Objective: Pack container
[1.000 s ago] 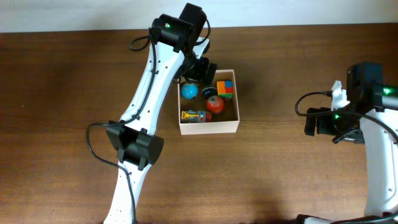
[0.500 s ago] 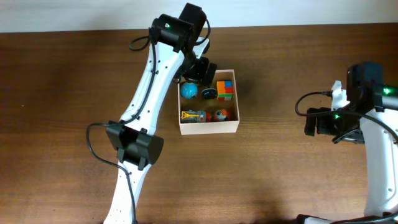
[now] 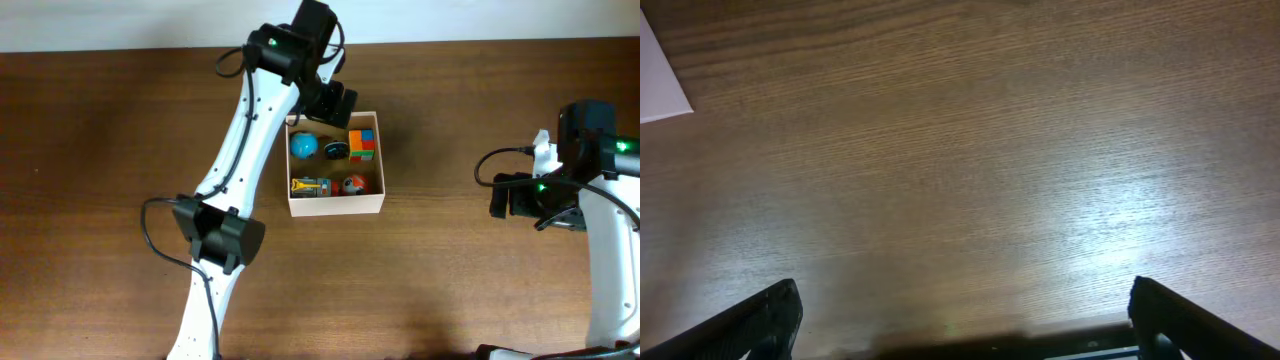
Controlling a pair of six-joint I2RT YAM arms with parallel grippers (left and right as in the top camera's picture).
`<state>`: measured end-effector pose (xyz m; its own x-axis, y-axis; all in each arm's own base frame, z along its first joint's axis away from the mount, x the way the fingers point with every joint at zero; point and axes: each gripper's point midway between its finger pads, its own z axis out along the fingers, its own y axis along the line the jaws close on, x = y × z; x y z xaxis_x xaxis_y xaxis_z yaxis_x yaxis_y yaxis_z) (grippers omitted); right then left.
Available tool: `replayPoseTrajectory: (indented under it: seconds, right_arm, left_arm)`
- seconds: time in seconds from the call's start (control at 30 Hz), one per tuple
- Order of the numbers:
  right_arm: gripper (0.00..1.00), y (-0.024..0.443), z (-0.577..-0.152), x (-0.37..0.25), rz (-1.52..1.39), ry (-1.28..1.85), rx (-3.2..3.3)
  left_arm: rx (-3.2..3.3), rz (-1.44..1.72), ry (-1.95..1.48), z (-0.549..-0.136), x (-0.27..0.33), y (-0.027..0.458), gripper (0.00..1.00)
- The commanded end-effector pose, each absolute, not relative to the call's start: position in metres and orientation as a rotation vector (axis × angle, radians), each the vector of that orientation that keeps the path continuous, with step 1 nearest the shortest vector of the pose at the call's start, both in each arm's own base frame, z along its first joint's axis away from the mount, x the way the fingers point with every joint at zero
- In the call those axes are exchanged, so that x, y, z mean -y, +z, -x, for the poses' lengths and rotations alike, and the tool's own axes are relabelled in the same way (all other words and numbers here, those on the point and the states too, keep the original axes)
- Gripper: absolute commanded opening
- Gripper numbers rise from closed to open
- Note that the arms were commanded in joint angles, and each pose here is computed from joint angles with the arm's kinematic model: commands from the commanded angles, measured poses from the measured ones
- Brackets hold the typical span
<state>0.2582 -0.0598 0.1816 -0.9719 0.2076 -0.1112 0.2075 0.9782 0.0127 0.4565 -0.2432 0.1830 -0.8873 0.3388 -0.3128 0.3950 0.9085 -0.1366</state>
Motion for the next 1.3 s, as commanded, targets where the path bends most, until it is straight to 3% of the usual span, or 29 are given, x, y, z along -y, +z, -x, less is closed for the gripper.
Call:
replayPoseTrajectory:
  seconds: [0.0,0.3,0.5,0.7,1.03,1.27]
  right_arm:
    - [0.99,0.182,-0.257,0.064,-0.324,-0.019,-3.011]
    - [0.99,0.182,-0.257,0.064,-0.324,-0.019,-3.011]
    - [0.99,0.182,-0.257,0.064,-0.324,-0.019,-3.011]
    - [0.99,0.182,-0.257,0.064,-0.324,-0.019,-3.011]
    - [0.99,0.182,-0.257,0.064,-0.324,-0.019,-3.011]
    - [0.99,0.182,-0.257,0.064,-0.324,-0.019,-3.011]
  left_arm:
    - [-2.706,-0.581,-0.324,-0.451,0.254,0.212,0.99]
    - [-2.232,-0.838,-0.470,-0.472,0.315,0.295,0.99]
    - [-2.119,-0.846,-0.547,-0.478,0.310,0.310,0.99]
    - [-2.089,-0.767,-0.493,-0.463,0.264,0.300,0.99]
    - [-2.133,-0.518,-0.277,-0.406,0.137,0.246,0.99]
    - [-1.918,-0.407,-0.208,-0.364,0.092,0.235,0.99]
